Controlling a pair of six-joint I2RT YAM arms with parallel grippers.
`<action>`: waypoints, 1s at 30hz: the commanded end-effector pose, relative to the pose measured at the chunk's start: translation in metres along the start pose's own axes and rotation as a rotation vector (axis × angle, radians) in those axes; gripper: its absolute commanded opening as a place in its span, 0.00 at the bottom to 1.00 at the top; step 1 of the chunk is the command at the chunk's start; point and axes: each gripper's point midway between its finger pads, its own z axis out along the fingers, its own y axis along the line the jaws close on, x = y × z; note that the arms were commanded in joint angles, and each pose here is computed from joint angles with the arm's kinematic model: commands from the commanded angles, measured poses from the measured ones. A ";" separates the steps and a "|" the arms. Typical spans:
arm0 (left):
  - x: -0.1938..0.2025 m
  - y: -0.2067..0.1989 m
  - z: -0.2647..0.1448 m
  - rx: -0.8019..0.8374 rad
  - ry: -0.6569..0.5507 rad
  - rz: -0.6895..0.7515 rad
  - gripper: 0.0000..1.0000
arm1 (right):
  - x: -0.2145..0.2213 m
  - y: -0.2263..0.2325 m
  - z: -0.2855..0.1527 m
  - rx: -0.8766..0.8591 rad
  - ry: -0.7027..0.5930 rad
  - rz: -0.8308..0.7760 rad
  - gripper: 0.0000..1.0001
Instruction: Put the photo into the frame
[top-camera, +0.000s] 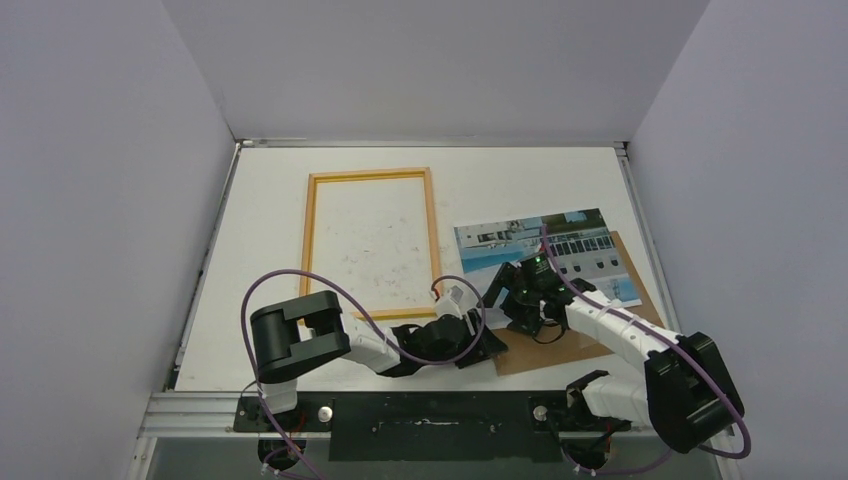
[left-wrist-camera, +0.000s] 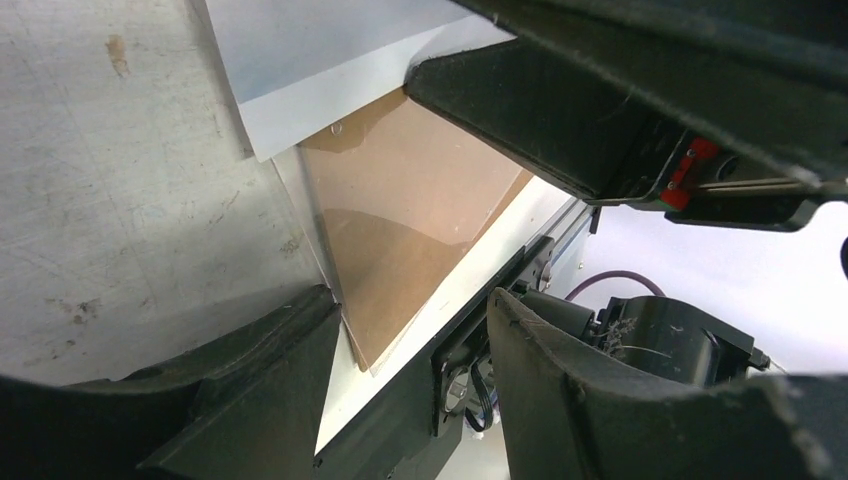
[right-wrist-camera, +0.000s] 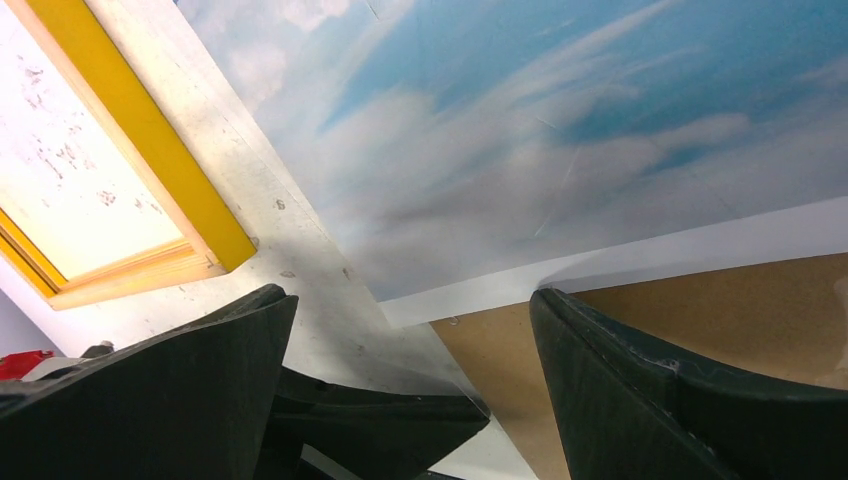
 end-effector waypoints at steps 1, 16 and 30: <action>0.016 0.089 -0.011 -0.272 0.030 0.044 0.56 | 0.048 -0.077 0.021 0.246 0.163 0.007 0.94; -0.002 0.068 -0.008 -0.146 -0.015 0.033 0.58 | 0.020 -0.041 -0.002 0.139 0.091 -0.160 0.94; -0.008 0.087 -0.007 -0.233 -0.033 0.030 0.57 | -0.016 -0.068 -0.074 0.303 -0.155 -0.186 0.98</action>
